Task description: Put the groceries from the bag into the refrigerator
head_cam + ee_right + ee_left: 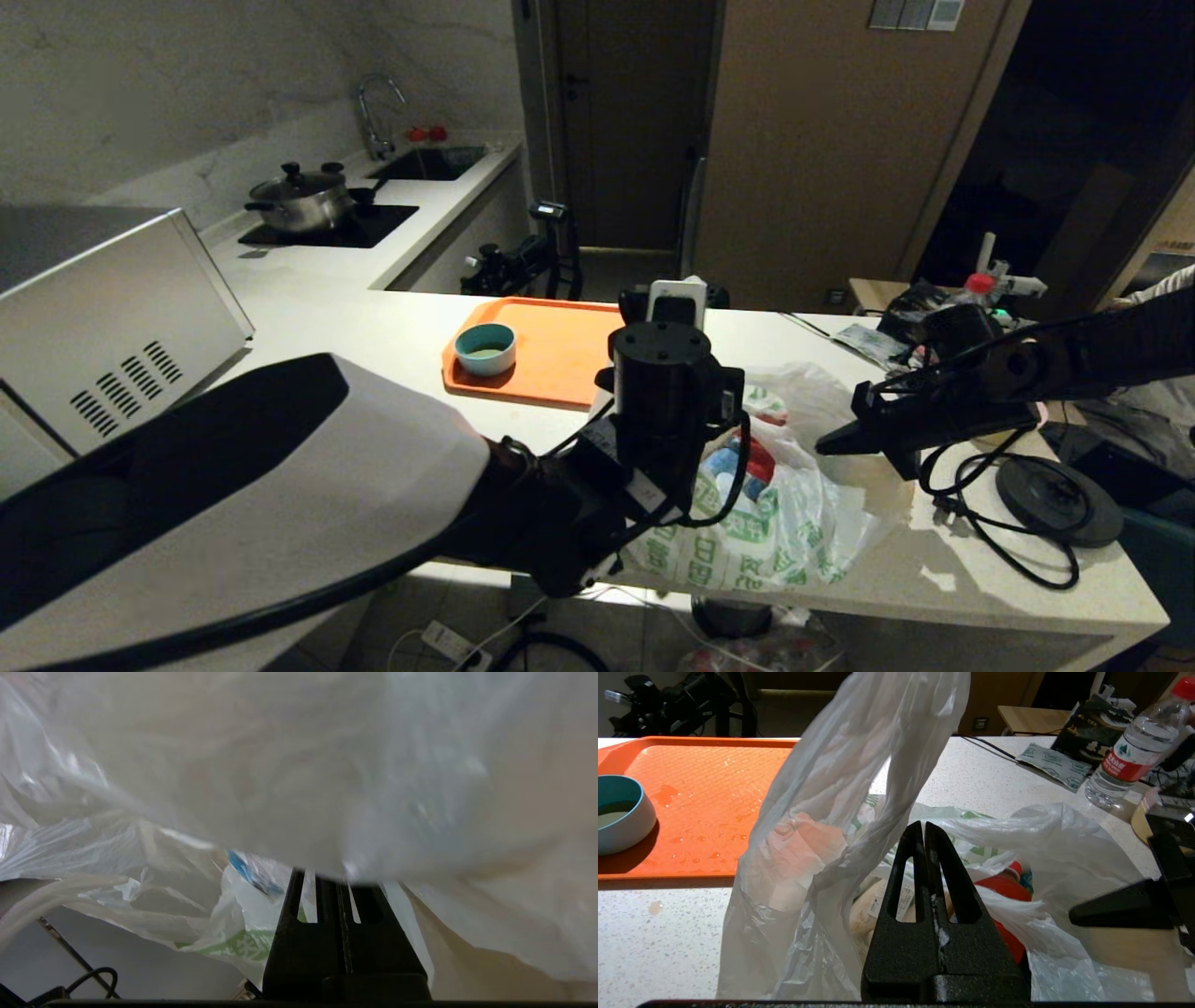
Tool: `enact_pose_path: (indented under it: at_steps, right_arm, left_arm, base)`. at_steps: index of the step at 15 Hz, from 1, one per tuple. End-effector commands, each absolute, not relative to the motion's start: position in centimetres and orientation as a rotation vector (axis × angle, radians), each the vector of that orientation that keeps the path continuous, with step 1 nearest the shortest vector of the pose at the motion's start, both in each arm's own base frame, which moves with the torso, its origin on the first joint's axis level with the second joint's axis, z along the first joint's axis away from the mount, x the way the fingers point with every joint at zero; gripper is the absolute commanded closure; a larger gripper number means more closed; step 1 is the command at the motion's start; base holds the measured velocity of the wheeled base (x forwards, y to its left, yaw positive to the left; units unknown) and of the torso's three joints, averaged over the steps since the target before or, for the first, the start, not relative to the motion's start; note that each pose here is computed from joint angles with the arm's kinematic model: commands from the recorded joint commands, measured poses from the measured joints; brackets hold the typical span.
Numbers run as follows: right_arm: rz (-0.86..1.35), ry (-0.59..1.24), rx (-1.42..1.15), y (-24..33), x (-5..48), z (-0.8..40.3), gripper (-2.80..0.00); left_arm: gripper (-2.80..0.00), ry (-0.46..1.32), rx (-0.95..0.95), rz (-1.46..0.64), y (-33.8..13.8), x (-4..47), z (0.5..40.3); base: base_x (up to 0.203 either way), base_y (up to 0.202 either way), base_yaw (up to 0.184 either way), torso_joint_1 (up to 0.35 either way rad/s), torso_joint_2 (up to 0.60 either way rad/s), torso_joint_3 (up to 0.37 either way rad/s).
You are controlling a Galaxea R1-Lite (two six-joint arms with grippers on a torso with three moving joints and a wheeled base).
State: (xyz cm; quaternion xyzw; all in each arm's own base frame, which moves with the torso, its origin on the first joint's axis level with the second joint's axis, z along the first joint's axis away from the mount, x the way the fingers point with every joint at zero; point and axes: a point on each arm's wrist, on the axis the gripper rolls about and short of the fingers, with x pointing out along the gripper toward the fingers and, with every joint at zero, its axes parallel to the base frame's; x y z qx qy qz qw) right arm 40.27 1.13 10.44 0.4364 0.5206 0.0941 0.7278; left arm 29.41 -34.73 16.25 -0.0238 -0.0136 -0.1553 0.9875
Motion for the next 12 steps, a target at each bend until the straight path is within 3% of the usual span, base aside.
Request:
enact_pose_path:
  at_steps: [1, 6, 12]
  right_arm:
    - [0.199, 1.145, 0.973, 0.7, 39.8, 10.7, 0.0]
    - [0.192, 1.097, 0.962, -1.6, 38.3, 12.0, 0.0]
    - [0.422, 0.982, 0.744, -1.5, 38.2, 15.0, 0.0]
  left_arm:
    - [0.0, -0.029, -0.053, -0.315, -35.0, 29.2, 16.1]
    - [0.0, -0.033, -0.056, -0.315, -34.9, 29.1, 15.9]
    - [0.0, -0.03, -0.054, -0.321, -35.2, 28.8, 15.8]
  base:
    - [0.0, 0.0, 0.0, 0.0, 0.0, 0.0]
    - [0.0, 0.0, 0.0, 0.0, 0.0, 0.0]
    - [0.0, 0.0, 0.0, 0.0, 0.0, 0.0]
